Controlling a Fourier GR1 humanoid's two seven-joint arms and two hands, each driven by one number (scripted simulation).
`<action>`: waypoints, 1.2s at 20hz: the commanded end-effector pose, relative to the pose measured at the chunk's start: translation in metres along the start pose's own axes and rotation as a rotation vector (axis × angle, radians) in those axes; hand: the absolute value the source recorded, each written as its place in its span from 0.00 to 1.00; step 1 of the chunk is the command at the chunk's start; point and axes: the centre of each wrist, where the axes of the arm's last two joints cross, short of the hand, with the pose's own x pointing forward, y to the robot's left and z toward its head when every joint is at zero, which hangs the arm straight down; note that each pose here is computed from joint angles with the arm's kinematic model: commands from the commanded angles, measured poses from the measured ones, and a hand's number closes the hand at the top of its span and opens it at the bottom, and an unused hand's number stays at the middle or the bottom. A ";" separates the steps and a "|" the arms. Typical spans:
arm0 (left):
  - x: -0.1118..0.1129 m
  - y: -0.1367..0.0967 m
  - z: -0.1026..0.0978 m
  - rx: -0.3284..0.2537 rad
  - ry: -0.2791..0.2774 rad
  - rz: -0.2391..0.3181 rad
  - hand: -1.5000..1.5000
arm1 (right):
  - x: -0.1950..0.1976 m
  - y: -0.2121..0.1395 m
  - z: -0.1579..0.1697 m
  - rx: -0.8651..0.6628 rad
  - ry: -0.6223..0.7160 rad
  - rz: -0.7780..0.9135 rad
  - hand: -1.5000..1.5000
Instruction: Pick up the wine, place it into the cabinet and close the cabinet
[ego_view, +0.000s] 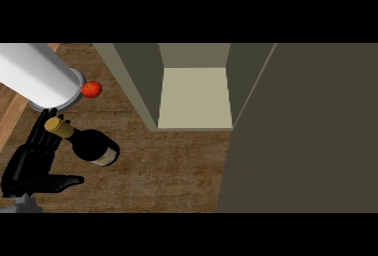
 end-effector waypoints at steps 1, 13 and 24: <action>-0.035 0.014 0.008 0.003 0.039 0.010 0.00 | 0.005 0.007 0.030 0.059 -0.017 -0.055 0.00; -0.072 0.013 0.003 -0.003 0.087 0.029 0.00 | 0.018 0.006 0.034 0.067 -0.001 -0.039 0.00; -0.091 0.036 -0.009 -0.004 0.085 0.092 0.00 | 0.017 0.002 0.025 0.039 -0.009 -0.049 0.00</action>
